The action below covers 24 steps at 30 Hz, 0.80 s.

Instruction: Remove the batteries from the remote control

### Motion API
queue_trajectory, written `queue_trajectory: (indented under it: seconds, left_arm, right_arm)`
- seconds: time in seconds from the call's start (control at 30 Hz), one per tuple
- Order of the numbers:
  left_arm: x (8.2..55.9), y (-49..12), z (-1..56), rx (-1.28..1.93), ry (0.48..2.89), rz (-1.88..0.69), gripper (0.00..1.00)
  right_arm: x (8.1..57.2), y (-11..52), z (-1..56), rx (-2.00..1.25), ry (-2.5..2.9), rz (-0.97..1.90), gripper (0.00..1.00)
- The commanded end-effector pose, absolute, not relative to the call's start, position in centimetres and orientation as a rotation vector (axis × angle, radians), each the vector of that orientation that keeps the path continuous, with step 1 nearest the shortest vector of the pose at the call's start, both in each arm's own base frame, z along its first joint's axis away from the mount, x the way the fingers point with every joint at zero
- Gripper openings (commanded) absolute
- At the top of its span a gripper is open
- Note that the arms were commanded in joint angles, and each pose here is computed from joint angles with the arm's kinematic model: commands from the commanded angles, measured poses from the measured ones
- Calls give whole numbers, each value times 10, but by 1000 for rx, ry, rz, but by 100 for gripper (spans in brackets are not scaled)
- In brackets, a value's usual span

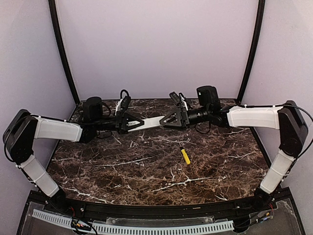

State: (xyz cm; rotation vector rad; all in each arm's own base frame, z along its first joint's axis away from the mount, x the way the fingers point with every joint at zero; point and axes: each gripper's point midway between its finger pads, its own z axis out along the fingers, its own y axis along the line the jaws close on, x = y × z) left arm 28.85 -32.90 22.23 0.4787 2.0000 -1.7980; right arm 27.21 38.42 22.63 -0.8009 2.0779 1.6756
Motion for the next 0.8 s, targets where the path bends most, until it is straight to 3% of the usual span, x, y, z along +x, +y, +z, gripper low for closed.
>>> queue_trajectory:
  seconds: [0.0, 0.17, 0.77]
  left_arm:
    - [282, -329, 236, 542, 1919, -1846, 0]
    - [280, -329, 237, 553, 1914, -1858, 0]
    - [275, -328, 235, 568, 1919, -1862, 0]
  right_arm:
    - [275, 398, 244, -837, 2006, 1689, 85]
    - [270, 405, 249, -876, 1977, 1730, 82]
    - [266, 416, 246, -896, 1974, 1779, 51]
